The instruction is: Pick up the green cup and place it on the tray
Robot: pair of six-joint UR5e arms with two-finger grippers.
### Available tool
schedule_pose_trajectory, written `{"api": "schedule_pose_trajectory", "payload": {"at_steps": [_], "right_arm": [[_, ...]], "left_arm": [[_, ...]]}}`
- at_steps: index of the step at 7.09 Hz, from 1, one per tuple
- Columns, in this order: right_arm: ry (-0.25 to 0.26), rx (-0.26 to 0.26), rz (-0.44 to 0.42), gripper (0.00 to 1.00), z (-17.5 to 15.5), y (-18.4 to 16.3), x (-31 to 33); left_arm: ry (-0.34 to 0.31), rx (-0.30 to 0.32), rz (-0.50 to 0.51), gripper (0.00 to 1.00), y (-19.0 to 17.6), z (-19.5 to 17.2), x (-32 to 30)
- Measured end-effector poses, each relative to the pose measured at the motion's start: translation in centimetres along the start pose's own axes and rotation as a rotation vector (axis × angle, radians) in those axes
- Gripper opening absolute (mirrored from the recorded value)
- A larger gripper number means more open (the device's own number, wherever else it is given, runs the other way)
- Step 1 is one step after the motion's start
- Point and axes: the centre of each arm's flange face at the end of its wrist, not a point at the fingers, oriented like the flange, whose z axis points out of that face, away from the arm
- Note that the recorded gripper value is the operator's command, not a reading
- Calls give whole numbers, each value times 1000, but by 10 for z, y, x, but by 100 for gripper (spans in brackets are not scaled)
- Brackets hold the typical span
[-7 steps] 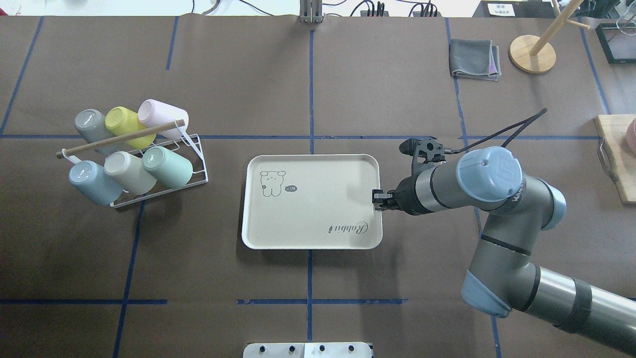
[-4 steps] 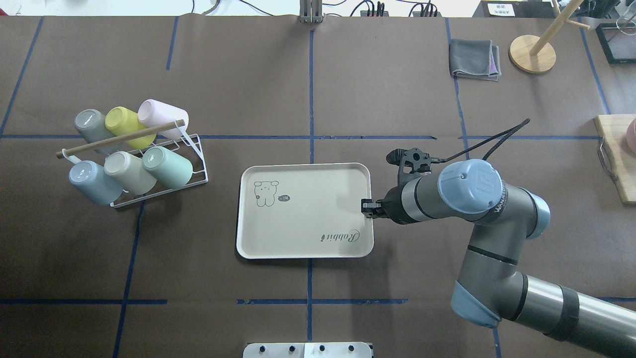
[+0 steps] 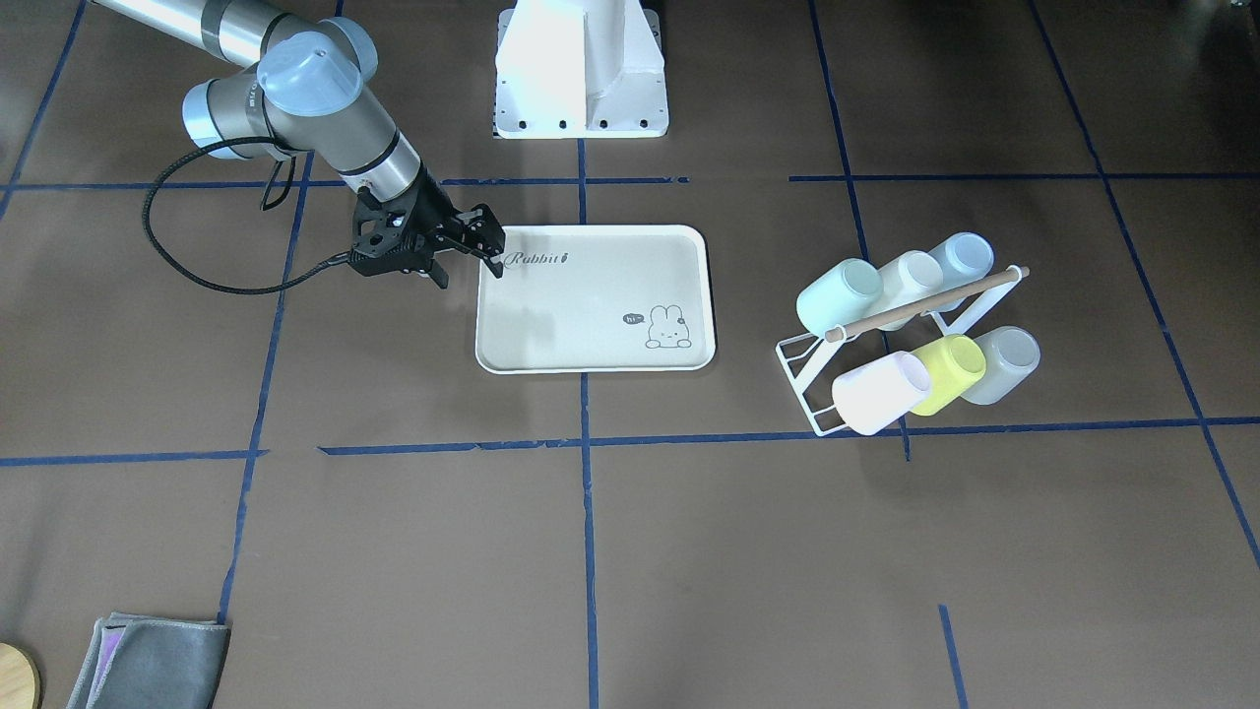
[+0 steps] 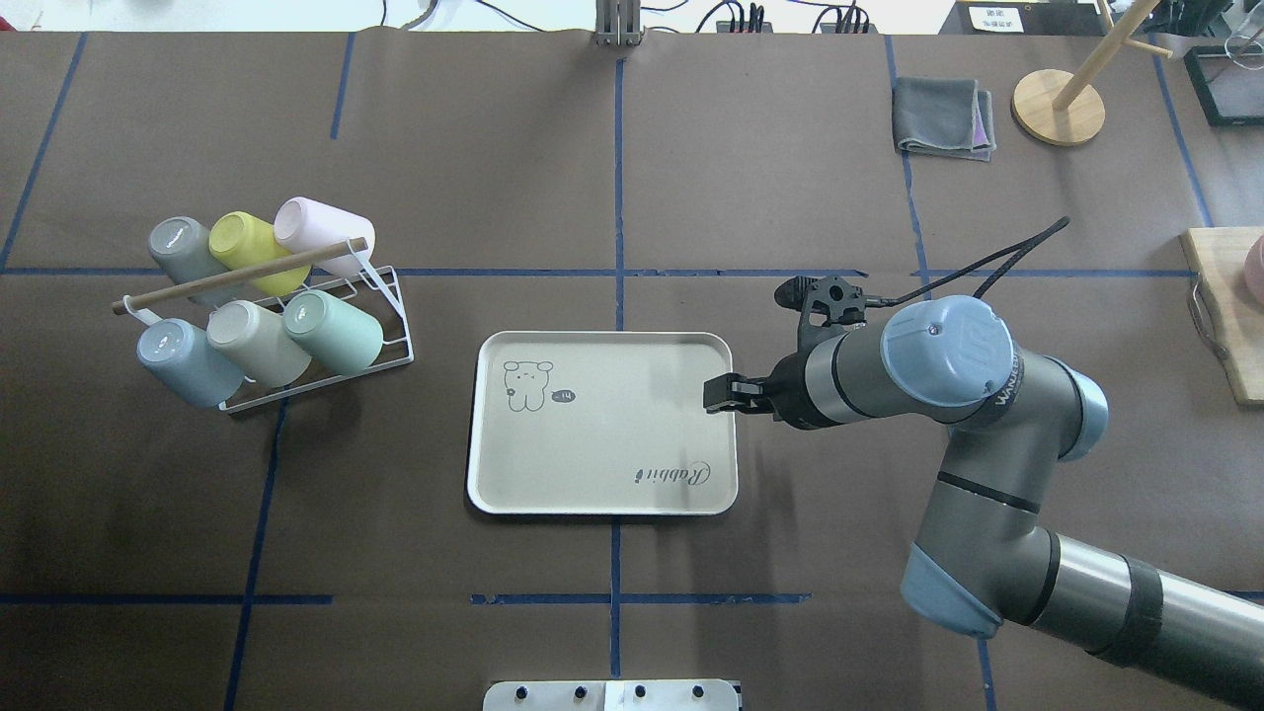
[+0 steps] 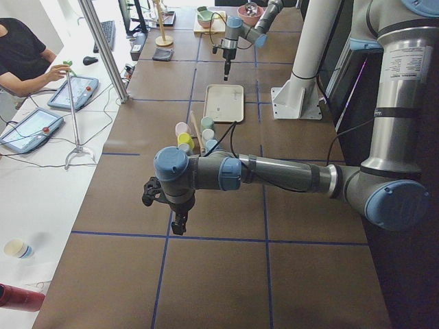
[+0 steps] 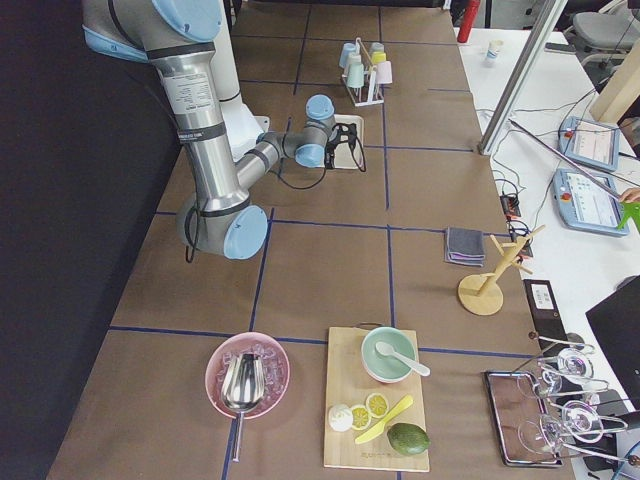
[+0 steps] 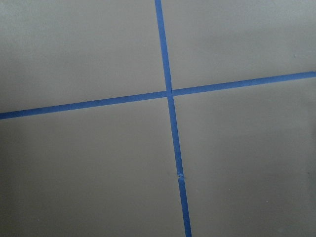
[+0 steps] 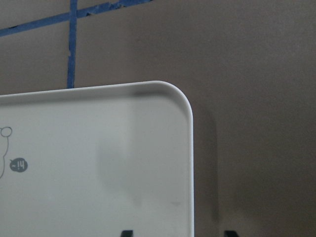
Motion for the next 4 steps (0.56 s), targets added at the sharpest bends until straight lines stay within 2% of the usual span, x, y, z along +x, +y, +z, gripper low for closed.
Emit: {"api": "schedule_pose_trajectory", "payload": {"at_steps": [2,4], "right_arm": [[103,-11,41,100,-39,-26,-2],[186,-26,11,100,-77,-58,15]], "left_arm": [[-16,71,84,100,-11,-50,55],[-25,130,205,100,-12,-93,127]]}}
